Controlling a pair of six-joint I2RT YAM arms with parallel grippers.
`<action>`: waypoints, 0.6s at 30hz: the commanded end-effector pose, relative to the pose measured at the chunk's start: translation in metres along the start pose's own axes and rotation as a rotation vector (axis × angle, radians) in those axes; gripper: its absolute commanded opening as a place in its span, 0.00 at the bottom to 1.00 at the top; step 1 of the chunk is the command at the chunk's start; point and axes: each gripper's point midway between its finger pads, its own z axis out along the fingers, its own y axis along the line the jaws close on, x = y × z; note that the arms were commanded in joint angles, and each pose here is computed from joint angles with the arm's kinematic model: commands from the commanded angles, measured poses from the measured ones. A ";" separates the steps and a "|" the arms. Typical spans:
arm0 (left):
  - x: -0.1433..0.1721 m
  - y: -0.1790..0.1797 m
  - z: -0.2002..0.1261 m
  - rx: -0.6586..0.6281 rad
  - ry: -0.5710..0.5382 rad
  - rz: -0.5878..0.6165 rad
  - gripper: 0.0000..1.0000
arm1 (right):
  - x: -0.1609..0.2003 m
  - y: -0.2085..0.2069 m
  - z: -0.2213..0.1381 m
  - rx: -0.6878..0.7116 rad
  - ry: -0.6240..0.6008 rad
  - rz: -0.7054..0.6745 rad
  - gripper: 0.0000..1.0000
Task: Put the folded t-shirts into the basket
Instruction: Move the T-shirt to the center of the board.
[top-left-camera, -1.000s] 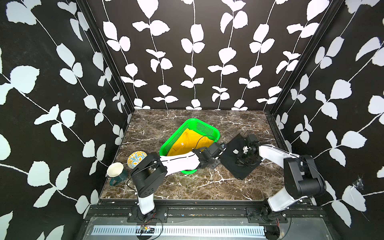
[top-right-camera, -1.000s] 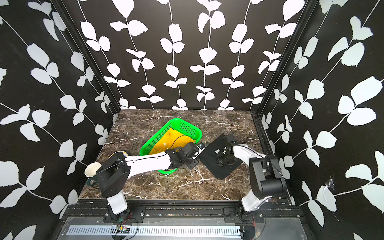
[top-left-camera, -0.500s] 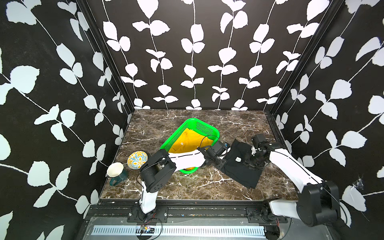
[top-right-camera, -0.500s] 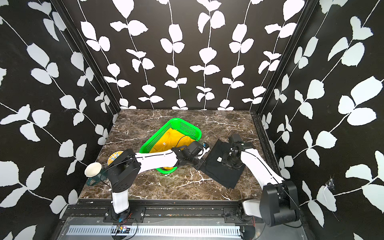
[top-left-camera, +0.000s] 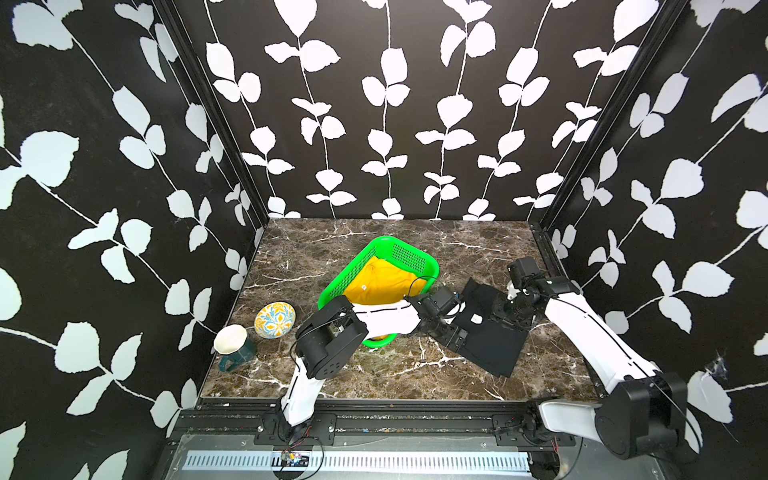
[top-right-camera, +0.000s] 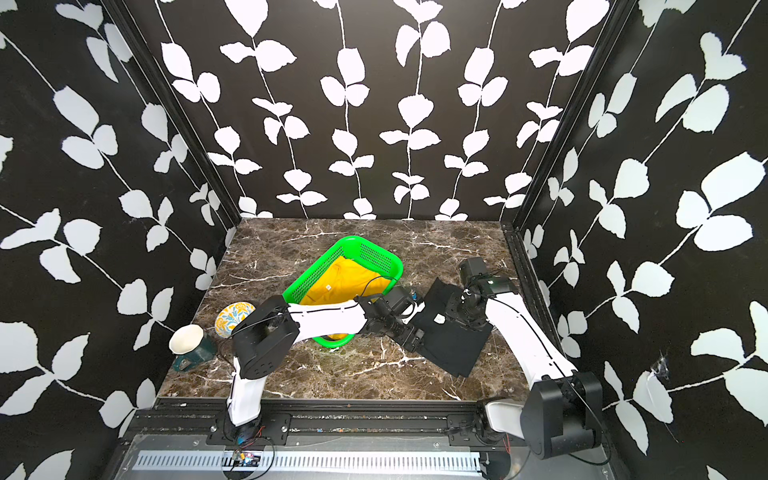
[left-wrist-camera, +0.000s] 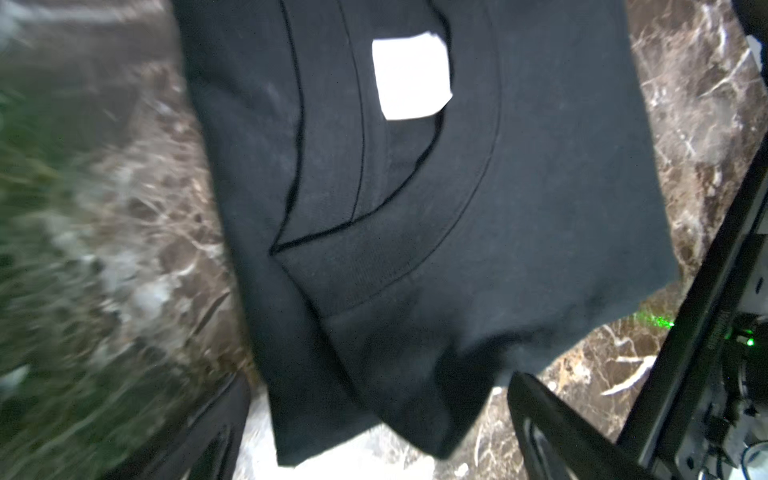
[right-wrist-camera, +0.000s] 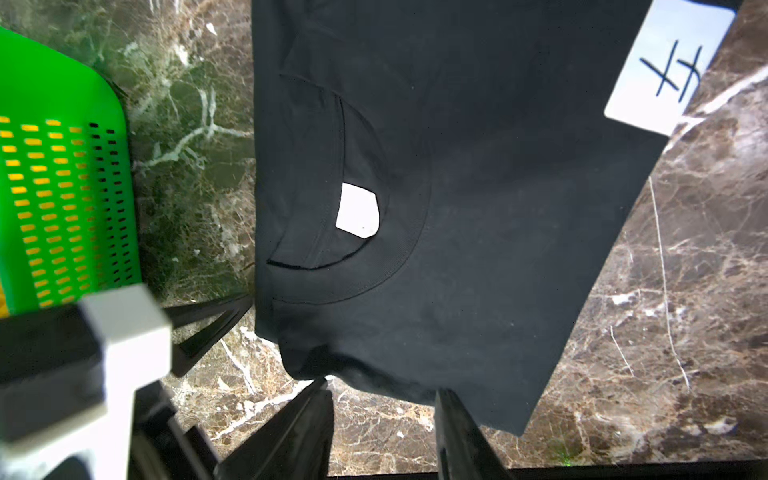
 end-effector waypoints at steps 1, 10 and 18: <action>0.005 -0.003 0.003 0.057 0.059 -0.011 0.99 | -0.002 0.002 -0.007 0.000 -0.021 -0.018 0.42; 0.007 0.000 -0.003 0.112 0.061 -0.039 0.52 | -0.004 0.006 -0.010 -0.019 -0.019 -0.020 0.42; 0.002 -0.007 0.001 0.156 0.048 -0.044 0.35 | -0.008 0.010 0.007 -0.002 0.043 0.027 0.41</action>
